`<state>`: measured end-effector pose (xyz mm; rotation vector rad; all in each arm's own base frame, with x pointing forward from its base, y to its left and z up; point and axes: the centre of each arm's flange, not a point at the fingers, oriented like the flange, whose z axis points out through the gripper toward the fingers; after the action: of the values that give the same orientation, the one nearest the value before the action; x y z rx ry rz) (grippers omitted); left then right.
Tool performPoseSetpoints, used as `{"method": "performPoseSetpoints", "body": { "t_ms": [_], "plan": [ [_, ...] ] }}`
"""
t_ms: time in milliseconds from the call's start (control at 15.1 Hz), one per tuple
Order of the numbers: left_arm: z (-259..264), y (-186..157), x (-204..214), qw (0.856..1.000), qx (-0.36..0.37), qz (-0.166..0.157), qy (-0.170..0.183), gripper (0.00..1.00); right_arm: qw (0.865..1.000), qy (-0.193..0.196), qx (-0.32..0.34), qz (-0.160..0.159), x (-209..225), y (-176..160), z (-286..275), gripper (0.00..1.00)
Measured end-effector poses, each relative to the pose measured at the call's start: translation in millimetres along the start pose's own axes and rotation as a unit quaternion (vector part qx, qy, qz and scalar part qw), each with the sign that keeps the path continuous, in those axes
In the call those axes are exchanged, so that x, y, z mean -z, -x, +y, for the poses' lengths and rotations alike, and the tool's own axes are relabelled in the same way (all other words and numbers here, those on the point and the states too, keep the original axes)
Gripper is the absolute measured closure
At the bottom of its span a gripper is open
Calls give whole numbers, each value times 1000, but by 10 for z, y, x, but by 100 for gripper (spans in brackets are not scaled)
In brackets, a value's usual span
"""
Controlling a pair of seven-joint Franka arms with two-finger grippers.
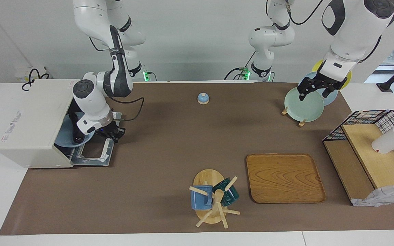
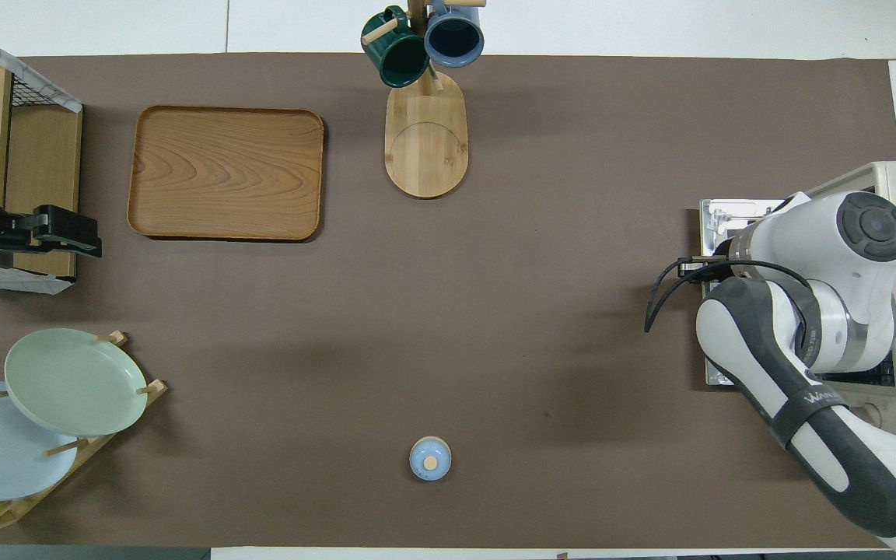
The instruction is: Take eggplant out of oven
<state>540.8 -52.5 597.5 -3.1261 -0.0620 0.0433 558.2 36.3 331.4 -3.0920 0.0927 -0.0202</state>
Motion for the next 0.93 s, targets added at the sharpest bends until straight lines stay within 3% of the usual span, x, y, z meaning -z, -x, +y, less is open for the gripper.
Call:
{"method": "performPoseSetpoints", "body": {
  "t_ms": [66, 132, 463, 728, 926],
  "plan": [
    [-4, -1, 0, 1000, 0, 0, 0, 0, 1000, -1, 1, 4, 54, -34, -22, 97],
    [-5, -1, 0, 1000, 0, 0, 0, 0, 1000, -1, 1, 5, 114, -67, -29, 90],
    [6, 1, 0, 1000, -1, 0, 0, 0, 996, 67, 33, -40, 678, -119, 120, 38],
    [5, 1, 0, 1000, 0, 0, 0, 0, 995, 74, 36, -61, 697, -54, 505, 37],
    [5, 0, 1, 1000, 0, 0, 0, 0, 994, 69, 70, -48, 471, 13, 789, 41]
  ]
}}
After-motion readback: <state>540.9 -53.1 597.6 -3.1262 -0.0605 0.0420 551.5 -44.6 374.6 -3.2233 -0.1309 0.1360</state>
